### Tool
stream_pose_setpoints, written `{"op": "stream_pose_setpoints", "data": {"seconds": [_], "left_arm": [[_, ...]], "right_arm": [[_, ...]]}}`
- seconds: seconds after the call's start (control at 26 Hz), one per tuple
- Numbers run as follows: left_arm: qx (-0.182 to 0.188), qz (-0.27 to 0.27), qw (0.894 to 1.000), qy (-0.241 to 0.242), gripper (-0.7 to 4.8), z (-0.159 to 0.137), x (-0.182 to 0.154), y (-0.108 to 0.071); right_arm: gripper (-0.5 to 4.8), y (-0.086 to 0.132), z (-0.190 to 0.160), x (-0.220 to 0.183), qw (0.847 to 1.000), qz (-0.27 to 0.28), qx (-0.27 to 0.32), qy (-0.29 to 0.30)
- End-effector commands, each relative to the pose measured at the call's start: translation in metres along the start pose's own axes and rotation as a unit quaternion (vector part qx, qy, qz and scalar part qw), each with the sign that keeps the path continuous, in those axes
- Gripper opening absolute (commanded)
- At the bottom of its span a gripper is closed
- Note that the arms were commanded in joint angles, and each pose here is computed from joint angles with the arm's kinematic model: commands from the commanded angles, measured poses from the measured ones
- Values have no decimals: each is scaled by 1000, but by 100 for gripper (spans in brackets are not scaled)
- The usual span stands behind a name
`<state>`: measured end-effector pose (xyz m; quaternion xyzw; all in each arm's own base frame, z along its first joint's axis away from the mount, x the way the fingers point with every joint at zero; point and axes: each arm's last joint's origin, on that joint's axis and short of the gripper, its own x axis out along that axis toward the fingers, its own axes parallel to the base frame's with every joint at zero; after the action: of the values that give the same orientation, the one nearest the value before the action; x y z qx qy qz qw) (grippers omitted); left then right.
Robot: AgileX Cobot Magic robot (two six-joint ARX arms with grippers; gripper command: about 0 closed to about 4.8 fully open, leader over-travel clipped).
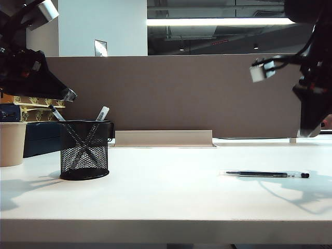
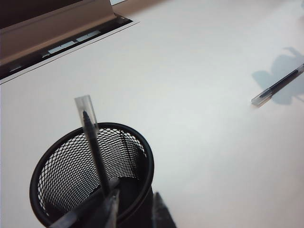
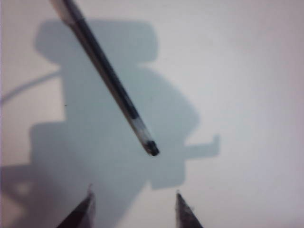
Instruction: Pick up one pen and put it in the pen container.
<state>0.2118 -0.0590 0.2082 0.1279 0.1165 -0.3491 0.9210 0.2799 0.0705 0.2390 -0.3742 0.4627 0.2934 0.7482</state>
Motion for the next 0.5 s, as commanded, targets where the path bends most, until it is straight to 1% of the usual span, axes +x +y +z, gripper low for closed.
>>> {"op": "stream_pose_setpoints", "data": {"seconds": [0.04,0.23,0.31,0.42,0.5], "left_arm": [[6,1,1000,-7,95,3,0,1],[5,1,1000,-7,94,3,0,1],[6,1,1000,-7,95,3,0,1],[6,1,1000,-7,94,3,0,1],[6,1,1000,-7,94,3,0,1]], "right_arm": [[212,4,5,8,1000,13,-10,8],[213,3,7,21,1000,20,-7,13],[214,2,9,21,1000,13,3,5],[217,-2,12,18,999,-13,33,-9],[217,-2,13,18,999,-16,33,-14]]}}
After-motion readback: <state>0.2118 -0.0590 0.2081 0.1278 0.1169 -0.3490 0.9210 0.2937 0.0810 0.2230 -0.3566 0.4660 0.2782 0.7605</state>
